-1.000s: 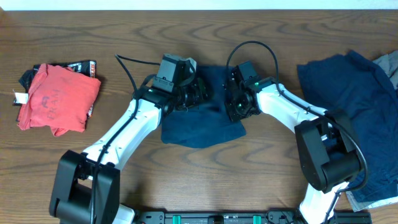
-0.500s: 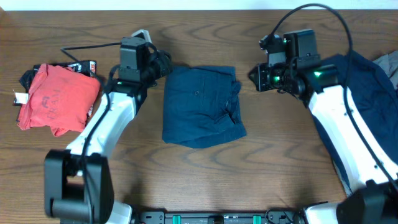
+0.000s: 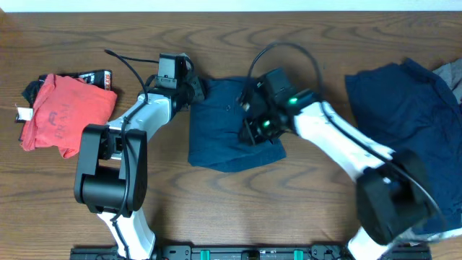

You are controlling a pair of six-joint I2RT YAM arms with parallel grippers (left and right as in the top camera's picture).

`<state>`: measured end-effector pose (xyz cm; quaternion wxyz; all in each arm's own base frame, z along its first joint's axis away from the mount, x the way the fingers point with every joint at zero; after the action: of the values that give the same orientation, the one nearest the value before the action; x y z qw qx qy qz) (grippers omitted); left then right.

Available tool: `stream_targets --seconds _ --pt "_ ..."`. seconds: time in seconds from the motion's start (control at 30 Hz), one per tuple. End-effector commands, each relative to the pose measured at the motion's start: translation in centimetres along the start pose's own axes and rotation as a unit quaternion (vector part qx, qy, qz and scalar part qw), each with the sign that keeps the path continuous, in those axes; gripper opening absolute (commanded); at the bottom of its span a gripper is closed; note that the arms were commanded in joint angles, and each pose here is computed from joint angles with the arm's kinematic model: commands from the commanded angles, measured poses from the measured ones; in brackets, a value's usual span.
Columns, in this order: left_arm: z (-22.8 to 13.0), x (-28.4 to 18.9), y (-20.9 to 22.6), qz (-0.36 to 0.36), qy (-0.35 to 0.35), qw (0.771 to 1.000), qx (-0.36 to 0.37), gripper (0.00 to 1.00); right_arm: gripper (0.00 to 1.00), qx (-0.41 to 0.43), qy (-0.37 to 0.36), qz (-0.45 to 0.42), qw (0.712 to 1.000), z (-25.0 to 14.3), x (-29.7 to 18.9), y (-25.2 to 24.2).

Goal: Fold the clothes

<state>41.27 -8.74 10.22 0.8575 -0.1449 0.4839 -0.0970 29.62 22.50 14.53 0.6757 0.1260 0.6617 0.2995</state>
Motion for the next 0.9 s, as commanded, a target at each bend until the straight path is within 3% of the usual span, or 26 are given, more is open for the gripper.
stream_targets --seconds 0.0,0.17,0.3,0.47,0.6,0.73,0.8,0.83,0.87 --pt "-0.9 0.6 0.4 0.014 0.035 0.999 0.004 0.42 0.06 0.037 0.027 -0.042 0.998 -0.5 2.3 -1.6" --pt "-3.7 0.1 1.2 0.041 0.126 0.991 -0.018 0.42 0.03 0.084 0.04 -0.143 0.985 -0.9 3.2 -4.9" --pt "-6.6 -1.0 1.5 0.056 0.222 0.973 -0.04 0.42 0.04 0.117 0.002 -0.258 0.959 -0.3 1.9 -8.3" --pt "-10.0 -2.9 0.3 0.03 0.342 0.936 -0.076 0.41 0.22 0.116 -0.121 -0.369 0.914 3.0 -1.0 -12.2" --pt "-11.3 -4.7 -0.5 0.034 0.392 0.916 -0.079 0.41 0.26 0.1 -0.18 -0.348 0.915 5.8 -3.3 -12.7" --pt "-10.0 -6.8 -1.1 0.023 0.362 0.93 -0.065 0.45 0.27 0.079 -0.213 -0.314 0.922 7.3 -5.8 -10.7" --pt "-8.6 -7.7 -1.4 0.014 0.319 0.946 -0.054 0.55 0.3 0.059 -0.224 -0.298 0.926 7.5 -6.8 -9.4" --pt "-7.7 -8.1 -1.5 0.012 0.289 0.956 -0.045 0.67 0.31 0.052 -0.229 -0.292 0.927 7.5 -7.2 -8.8" --pt "-6.9 -8.5 -1.6 0.012 0.263 0.964 -0.039 0.91 0.33 0.047 -0.232 -0.288 0.928 7.4 -7.5 -8.3"
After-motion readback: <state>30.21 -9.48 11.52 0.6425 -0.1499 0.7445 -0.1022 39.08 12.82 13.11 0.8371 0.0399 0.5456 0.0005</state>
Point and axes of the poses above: each gripper's point midway between its finger pads, its own x axis out along the fingers, its own y axis along the line the jaws close on, z = x × y, the point moved 9 cm from there along -x, back along the fingers, and after that the axes turned 9 degrees about x, right-handed, at the moved point
